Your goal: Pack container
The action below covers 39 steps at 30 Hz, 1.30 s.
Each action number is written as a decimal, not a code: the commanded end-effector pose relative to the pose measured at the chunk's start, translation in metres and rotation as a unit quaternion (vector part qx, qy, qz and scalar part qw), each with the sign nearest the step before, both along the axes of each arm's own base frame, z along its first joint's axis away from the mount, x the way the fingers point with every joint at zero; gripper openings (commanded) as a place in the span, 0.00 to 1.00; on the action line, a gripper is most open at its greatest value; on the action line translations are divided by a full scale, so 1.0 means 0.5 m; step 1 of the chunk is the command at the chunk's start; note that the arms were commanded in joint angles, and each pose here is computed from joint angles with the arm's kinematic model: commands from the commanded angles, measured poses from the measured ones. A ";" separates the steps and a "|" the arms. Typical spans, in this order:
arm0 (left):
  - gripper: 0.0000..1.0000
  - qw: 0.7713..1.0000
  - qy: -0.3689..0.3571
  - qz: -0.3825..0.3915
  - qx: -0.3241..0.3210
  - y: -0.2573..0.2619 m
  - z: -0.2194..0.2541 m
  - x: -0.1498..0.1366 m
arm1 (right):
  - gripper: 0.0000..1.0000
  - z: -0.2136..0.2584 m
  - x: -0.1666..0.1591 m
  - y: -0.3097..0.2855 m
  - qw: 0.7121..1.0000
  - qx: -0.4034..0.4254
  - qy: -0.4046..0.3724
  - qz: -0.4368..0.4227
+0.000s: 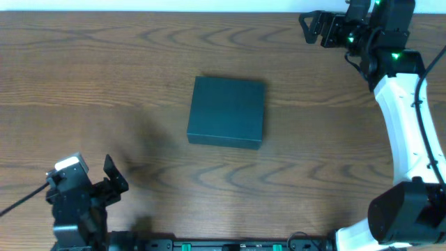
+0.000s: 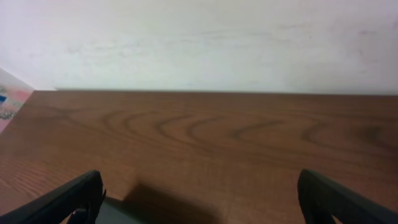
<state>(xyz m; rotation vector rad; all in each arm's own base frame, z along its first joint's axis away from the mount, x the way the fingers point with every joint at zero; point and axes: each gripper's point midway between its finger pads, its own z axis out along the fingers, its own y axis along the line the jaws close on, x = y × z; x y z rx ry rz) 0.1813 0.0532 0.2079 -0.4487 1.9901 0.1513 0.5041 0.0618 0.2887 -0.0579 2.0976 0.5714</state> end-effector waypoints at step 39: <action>0.95 0.997 -0.026 0.028 -0.064 0.000 -0.219 0.041 | 0.99 0.024 -0.002 -0.002 1.000 0.006 -0.011 0.000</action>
